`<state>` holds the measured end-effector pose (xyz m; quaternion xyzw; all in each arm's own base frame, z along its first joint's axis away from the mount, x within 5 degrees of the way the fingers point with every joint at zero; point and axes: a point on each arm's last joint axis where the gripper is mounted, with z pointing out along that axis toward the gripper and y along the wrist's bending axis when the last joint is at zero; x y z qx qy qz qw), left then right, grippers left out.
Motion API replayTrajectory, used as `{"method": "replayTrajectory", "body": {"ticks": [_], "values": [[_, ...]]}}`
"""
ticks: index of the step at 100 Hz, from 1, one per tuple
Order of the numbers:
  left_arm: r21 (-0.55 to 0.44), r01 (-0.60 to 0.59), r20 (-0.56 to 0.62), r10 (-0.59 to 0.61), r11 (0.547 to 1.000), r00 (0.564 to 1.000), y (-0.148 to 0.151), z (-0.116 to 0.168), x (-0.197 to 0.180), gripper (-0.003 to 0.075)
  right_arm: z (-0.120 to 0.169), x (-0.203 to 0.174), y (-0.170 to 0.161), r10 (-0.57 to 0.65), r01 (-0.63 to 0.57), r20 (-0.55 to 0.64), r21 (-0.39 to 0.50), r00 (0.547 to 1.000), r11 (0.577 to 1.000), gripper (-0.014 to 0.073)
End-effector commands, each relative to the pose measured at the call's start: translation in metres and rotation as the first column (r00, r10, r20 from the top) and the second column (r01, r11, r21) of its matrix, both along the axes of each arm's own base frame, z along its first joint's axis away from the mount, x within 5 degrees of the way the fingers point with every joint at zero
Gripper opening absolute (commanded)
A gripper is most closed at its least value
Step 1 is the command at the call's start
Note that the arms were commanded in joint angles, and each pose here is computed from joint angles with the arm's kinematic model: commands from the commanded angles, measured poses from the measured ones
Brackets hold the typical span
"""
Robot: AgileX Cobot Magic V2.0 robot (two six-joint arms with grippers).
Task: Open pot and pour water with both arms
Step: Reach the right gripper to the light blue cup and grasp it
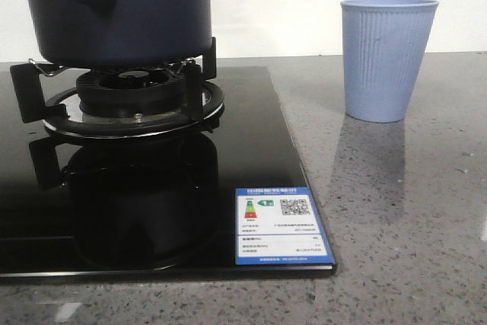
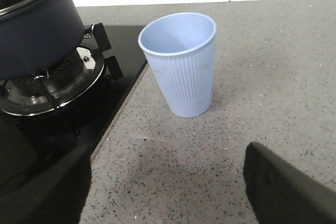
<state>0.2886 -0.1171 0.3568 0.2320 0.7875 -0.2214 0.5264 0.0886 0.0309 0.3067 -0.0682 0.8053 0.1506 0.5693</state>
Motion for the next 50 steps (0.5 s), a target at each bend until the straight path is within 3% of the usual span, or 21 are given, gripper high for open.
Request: {"method": "replayTrajectory", "body": {"ticks": [1,50], "values": [[-0.064,-0.031,0.089,0.037,0.997,0.995,0.001,0.030,-0.003,0.0398,0.017,0.004,0.000,-0.015,0.013,0.097,0.024,0.995,1.000,0.0517],[-0.126,-0.034,0.192,0.058,0.991,0.980,0.002,0.069,-0.002,0.0398,0.011,0.031,0.004,-0.033,0.033,0.061,-0.002,0.998,0.999,0.0517]]}}
